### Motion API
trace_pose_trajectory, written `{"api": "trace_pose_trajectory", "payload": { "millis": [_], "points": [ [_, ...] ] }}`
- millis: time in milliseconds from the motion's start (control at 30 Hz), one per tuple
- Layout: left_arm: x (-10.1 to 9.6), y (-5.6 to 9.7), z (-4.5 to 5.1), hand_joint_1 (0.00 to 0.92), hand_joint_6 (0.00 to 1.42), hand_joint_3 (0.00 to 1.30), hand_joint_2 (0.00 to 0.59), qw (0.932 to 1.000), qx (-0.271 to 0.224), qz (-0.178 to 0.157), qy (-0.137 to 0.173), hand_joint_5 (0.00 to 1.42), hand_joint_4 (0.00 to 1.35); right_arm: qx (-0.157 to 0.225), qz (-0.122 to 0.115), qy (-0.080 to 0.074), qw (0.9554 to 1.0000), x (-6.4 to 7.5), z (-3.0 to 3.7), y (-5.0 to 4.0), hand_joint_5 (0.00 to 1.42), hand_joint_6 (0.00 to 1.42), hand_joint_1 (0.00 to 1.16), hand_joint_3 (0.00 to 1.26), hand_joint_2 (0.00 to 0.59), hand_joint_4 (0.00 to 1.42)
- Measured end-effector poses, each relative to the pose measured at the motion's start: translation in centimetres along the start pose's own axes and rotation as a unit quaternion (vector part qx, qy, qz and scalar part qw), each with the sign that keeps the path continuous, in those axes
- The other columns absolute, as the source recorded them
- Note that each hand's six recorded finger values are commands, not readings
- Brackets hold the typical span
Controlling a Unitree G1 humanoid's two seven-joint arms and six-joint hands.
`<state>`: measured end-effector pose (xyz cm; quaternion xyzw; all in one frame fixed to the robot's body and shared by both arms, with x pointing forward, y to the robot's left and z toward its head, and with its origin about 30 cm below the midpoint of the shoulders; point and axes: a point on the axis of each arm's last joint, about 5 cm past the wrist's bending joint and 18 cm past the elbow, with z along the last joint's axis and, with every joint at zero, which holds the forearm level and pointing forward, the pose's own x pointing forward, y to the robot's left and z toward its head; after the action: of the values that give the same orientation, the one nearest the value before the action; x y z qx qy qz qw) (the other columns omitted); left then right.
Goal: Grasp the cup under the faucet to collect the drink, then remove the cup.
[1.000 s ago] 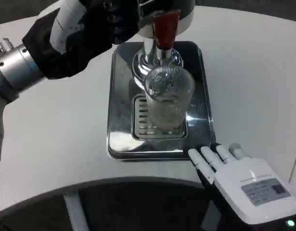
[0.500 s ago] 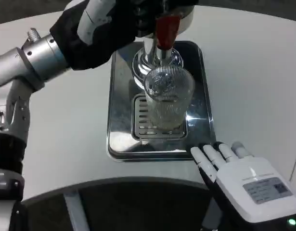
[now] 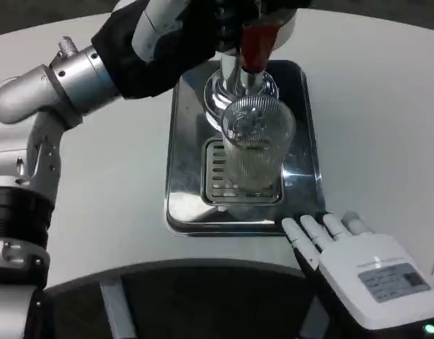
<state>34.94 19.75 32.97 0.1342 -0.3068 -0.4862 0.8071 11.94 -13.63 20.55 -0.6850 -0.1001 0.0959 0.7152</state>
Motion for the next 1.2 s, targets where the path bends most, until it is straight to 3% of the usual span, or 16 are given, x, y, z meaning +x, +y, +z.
{"api": "trace_pose_trajectory", "payload": {
  "millis": [733,1200],
  "points": [
    [1.8,0.5,1.35,0.000,0.04,0.07,0.078,0.9940,0.086,-0.068,0.008,0.13,0.00,0.003,0.003,0.003,1.0000,-0.1,-0.01,0.11,0.00,0.00,0.65,0.00,0.285,0.00],
    [1.5,0.8,2.00,0.000,0.05,0.09,0.079,0.9796,0.171,-0.102,0.029,0.14,0.01,0.007,-0.010,0.005,0.9999,0.3,-0.12,-0.18,0.00,0.00,0.65,0.00,0.284,0.00]
  ]
}}
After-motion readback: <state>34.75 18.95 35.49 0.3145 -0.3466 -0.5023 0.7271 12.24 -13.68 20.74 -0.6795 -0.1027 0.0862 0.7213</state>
